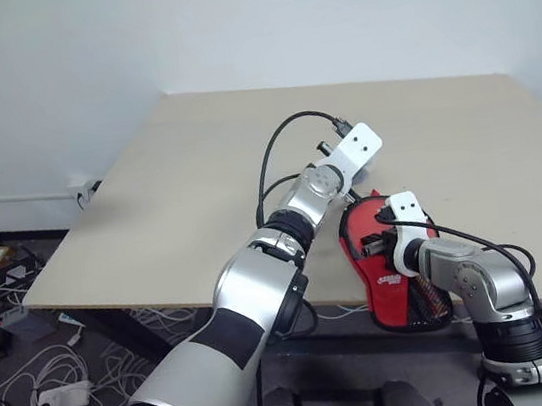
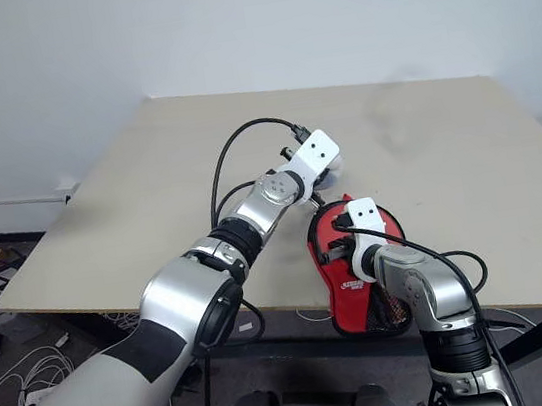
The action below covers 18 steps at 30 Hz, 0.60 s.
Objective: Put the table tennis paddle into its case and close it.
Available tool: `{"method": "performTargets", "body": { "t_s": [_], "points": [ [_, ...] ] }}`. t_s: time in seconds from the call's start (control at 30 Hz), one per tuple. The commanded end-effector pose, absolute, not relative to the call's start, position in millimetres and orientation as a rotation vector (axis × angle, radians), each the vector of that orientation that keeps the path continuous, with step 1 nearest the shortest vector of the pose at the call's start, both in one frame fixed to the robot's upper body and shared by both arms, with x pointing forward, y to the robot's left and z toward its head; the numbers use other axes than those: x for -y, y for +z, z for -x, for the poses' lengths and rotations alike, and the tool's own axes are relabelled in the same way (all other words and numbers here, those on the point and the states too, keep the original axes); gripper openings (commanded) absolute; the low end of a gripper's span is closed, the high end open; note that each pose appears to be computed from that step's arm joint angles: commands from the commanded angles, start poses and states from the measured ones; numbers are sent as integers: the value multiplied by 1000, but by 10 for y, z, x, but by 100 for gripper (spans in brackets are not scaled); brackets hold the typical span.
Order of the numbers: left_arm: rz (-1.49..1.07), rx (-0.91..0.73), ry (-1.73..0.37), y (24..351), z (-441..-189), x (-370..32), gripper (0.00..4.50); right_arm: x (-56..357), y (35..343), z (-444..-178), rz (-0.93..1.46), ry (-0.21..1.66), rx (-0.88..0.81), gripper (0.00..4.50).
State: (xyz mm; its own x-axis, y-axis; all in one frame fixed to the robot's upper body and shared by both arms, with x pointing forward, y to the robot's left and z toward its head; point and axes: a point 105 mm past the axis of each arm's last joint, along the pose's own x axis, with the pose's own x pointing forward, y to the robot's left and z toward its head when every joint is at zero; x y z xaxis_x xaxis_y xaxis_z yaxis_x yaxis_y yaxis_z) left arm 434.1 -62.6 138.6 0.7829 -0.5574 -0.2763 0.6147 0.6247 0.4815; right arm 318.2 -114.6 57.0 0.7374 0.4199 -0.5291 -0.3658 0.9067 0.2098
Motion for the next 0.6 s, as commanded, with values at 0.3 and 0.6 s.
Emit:
{"method": "performTargets", "body": {
  "t_s": [0.3, 0.6],
  "points": [
    [-573, 65, -659, 1640, -4054, 1262, 68, 1153, 83, -2940, -113, 402, -813, 16],
    [-527, -31, -660, 1499, -4104, 1140, 168, 1167, 64, -2959, -110, 398, -813, 16]
  ]
}}
